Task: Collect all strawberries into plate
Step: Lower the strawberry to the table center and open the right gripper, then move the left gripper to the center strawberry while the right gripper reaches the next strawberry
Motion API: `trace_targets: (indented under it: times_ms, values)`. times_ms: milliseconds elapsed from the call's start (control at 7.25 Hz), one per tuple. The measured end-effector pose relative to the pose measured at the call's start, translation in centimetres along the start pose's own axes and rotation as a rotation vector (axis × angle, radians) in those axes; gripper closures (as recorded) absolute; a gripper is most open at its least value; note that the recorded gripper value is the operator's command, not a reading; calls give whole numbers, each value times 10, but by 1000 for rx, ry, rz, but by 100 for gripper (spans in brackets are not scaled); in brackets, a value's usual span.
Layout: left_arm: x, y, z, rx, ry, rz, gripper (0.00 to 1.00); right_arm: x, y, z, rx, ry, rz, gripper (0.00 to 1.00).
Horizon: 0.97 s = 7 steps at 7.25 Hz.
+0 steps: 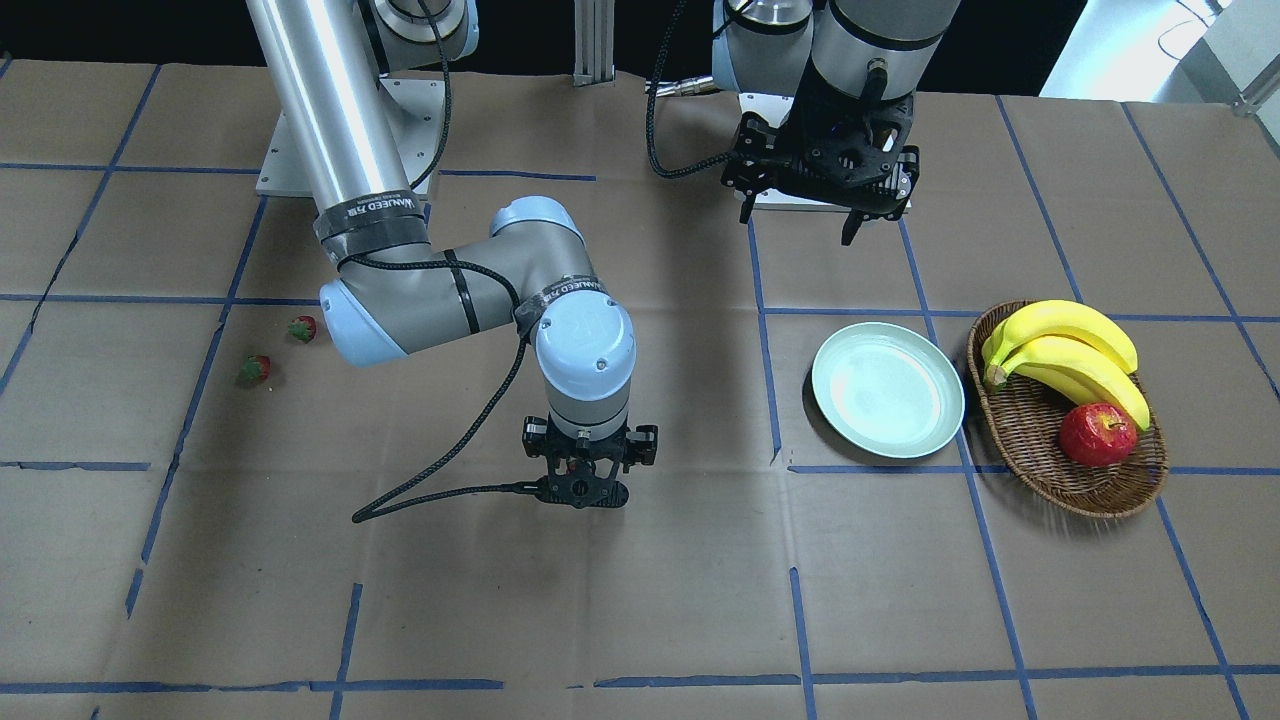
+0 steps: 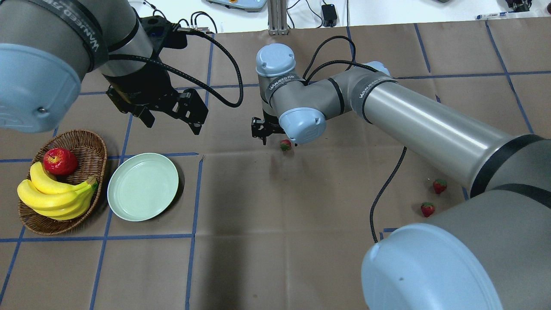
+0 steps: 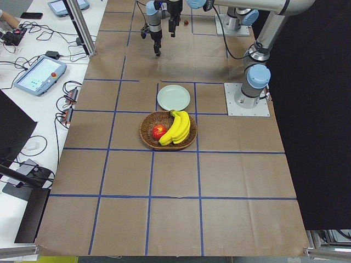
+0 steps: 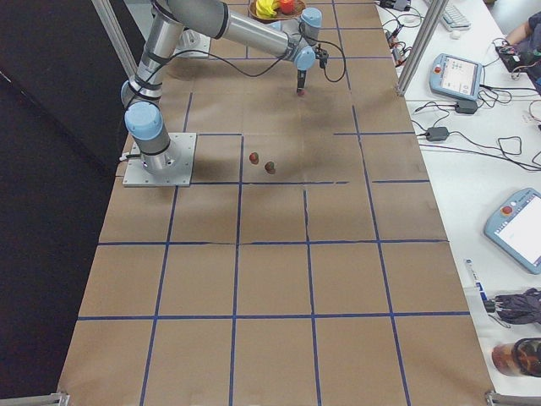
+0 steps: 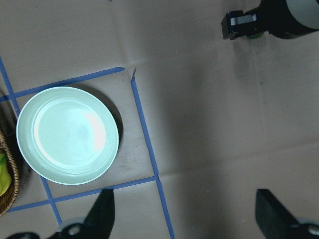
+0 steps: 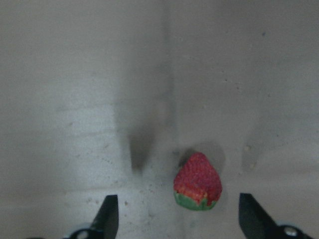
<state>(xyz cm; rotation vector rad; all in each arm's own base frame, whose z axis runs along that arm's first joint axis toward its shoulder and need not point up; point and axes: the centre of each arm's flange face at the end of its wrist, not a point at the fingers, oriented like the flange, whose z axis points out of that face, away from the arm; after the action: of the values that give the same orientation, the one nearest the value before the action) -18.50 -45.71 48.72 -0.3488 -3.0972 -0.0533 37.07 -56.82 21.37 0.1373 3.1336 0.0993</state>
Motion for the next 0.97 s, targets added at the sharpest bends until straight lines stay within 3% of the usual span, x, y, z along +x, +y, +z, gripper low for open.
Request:
trace_targets:
  times_ms: [552,828,966]
  values:
    - [-7,0,-2,6,2,-16,0,111,-5,-110,-2,19,7,0]
    - [-13,-5,7,-11,4,-22,0,189,13,-125,-13,51,-24,0]
    - [-16,-14,29,-54,10,-27,0,229,27,-118,-28,54,-28,0]
